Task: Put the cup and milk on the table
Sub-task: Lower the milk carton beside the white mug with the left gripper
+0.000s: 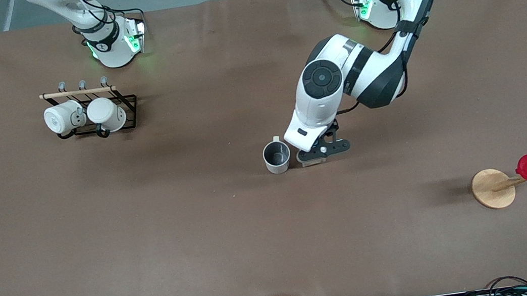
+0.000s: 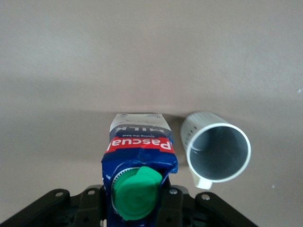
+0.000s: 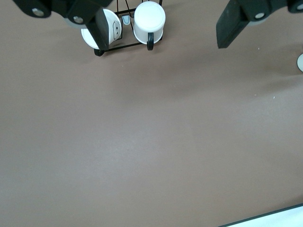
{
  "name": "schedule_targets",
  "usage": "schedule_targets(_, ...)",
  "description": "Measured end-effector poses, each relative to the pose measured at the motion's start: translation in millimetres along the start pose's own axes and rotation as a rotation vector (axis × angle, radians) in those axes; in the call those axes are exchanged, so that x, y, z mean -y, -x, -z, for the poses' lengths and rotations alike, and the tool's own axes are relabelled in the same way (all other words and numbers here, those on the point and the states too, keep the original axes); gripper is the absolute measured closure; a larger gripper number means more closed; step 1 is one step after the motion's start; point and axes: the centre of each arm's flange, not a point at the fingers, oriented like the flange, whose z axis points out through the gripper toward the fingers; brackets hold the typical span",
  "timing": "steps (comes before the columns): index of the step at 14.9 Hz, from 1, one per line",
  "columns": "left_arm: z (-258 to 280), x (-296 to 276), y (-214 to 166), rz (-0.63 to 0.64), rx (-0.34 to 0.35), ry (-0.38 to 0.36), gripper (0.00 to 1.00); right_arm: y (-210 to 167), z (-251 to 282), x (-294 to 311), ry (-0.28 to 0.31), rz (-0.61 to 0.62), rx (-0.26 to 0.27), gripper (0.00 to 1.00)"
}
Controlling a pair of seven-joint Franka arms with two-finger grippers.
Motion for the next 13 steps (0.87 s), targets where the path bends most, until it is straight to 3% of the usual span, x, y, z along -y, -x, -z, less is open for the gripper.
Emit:
schedule_targets(10, -20.4, -2.3, -4.6, 0.011, 0.021, 0.014, 0.58, 0.1, -0.3, 1.5, 0.000, 0.003, 0.000, 0.00)
schedule_targets(13, -22.8, -2.1, -5.3, 0.012, 0.024, 0.012, 0.33, 0.7, -0.4, 5.1, 0.000, 0.010, 0.001, 0.00)
